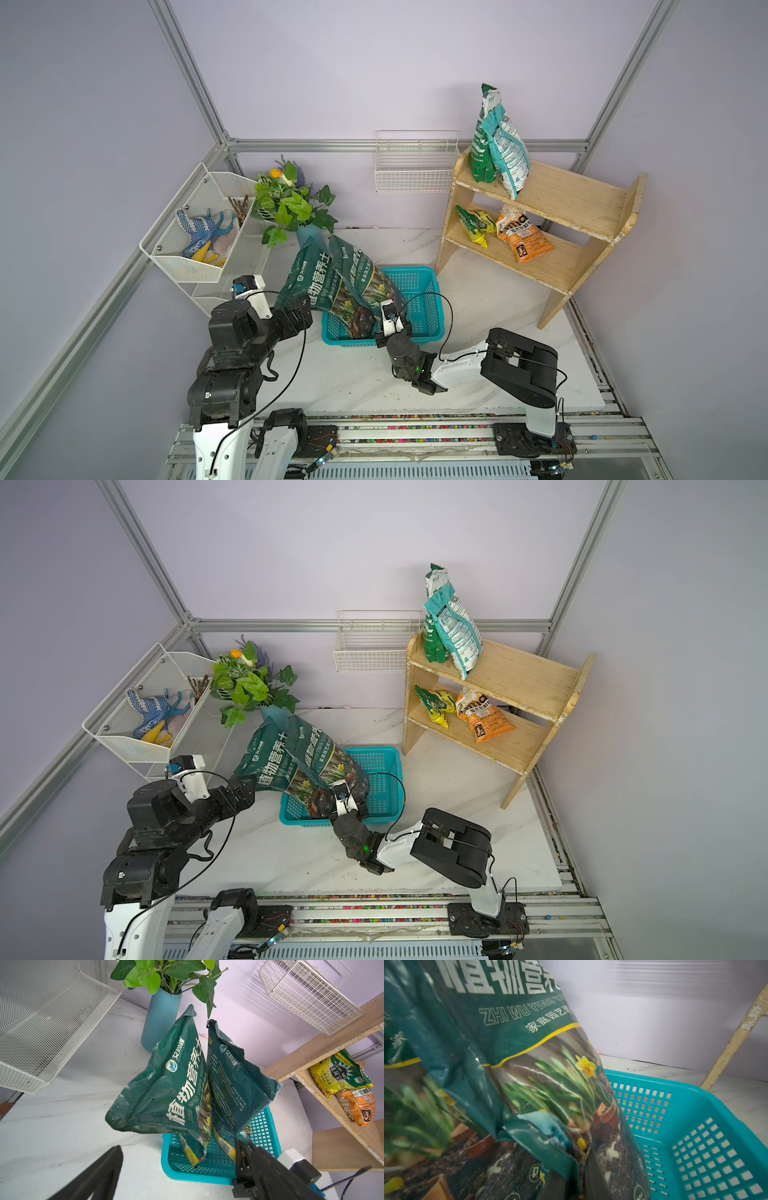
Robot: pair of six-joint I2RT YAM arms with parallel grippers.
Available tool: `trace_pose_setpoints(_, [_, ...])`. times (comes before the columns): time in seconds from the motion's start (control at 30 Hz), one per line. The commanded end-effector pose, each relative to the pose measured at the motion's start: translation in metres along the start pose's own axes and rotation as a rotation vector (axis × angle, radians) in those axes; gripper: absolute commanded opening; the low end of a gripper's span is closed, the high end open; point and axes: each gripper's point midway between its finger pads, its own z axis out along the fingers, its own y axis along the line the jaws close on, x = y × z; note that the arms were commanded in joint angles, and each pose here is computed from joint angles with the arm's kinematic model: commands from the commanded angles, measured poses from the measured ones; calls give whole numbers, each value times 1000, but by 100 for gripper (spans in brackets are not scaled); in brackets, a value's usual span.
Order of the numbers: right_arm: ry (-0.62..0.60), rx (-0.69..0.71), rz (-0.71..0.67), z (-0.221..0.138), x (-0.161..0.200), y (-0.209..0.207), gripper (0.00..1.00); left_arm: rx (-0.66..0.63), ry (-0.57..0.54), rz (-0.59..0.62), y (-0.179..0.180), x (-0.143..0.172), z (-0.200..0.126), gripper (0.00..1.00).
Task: Take down the fertilizer bag from the shelf
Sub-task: Place the fertilizer bag in the storage box.
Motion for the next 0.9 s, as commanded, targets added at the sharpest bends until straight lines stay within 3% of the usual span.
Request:
trace_pose_setpoints(0.0, [-95,-139,83,-13,-25,37,5,-2,28,-8,5,12,8,100])
trace_pose_setpoints(0.2, [-101,-151,76,-17,-22,40,33,-3,29,-8,5,13,8,100])
trace_pose_setpoints(0.43, [-146,-223,80,-36,-49,51,71,-2,28,-7,5,12,8,100])
trace_pose_setpoints(0.73, [-197,-272,106,-59,-97,55,84,-2,28,-8,5,12,7,100])
trace_pose_setpoints(0.87, [-185,-199,144,-58,-125,41,87,-2,28,-8,5,12,8,100])
